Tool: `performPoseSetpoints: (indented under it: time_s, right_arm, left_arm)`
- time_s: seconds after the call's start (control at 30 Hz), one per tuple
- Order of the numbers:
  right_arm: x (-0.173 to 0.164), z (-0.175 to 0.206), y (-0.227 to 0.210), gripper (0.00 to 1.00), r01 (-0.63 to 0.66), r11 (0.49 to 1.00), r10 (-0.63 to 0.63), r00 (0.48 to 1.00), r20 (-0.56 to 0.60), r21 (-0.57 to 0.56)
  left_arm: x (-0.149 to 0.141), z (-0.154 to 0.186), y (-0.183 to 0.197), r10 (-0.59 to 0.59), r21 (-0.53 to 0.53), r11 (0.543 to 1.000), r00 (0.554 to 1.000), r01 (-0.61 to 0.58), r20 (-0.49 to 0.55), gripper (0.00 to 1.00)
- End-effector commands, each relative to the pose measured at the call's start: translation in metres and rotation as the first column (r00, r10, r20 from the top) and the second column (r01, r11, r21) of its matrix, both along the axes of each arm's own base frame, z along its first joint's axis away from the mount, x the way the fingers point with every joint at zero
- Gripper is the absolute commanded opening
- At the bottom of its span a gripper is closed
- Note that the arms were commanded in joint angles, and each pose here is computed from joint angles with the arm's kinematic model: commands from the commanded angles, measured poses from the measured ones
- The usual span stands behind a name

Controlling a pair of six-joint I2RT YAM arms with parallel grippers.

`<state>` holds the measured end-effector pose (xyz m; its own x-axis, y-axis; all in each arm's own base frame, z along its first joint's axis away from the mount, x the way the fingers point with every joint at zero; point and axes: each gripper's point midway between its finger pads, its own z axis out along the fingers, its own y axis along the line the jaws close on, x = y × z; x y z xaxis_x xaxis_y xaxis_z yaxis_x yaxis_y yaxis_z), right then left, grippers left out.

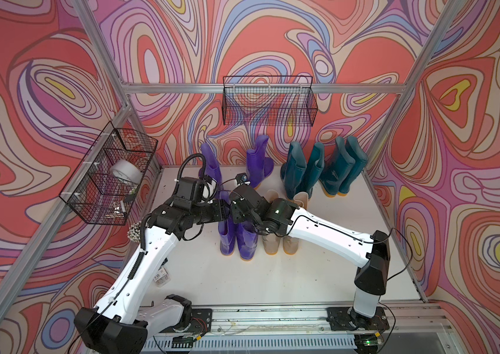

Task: Match and arrange rain boots in pairs
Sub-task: Place the rain boot at the center of the board.

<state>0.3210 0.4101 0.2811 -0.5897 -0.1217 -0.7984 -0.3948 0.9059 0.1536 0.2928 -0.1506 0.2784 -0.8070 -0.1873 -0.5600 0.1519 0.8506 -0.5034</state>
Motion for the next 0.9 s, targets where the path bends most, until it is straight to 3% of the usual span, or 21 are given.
performPoseSetpoints:
  time_s: [0.0, 0.1, 0.23, 0.43, 0.7, 0.87]
  right_arm:
    - [-0.009, 0.056, 0.0, 0.47, -0.045, 0.995, 0.038, 0.996, 0.077, 0.091]
    - [-0.007, 0.076, -0.008, 0.49, -0.034, 0.996, 0.023, 0.992, 0.124, 0.086]
    - [-0.006, 0.114, -0.029, 0.52, 0.004, 0.996, -0.024, 0.977, 0.214, 0.094]
    - [0.005, 0.125, -0.059, 0.58, 0.064, 0.994, -0.086, 0.958, 0.275, 0.086]
    - [0.023, 0.115, -0.099, 0.66, 0.108, 0.986, -0.138, 0.957, 0.254, 0.128]
    - [0.032, 0.102, -0.11, 0.68, 0.118, 0.986, -0.142, 0.961, 0.236, 0.115]
  left_arm:
    - [-0.004, 0.032, -0.002, -0.008, -0.026, 1.0, 0.998, 0.01, 0.056, 0.61]
    - [-0.005, 0.047, 0.009, 0.029, 0.009, 1.0, 0.994, -0.03, 0.104, 0.76]
    - [0.001, 0.067, 0.026, 0.099, 0.061, 0.992, 0.98, -0.111, 0.171, 0.8]
    - [0.038, 0.073, 0.053, 0.259, 0.155, 0.945, 0.948, -0.289, 0.186, 0.99]
    - [0.129, 0.032, 0.076, 0.372, 0.135, 0.917, 0.927, -0.374, 0.045, 1.0]
    - [0.18, 0.028, 0.076, 0.337, 0.129, 0.931, 0.94, -0.342, 0.062, 1.0]
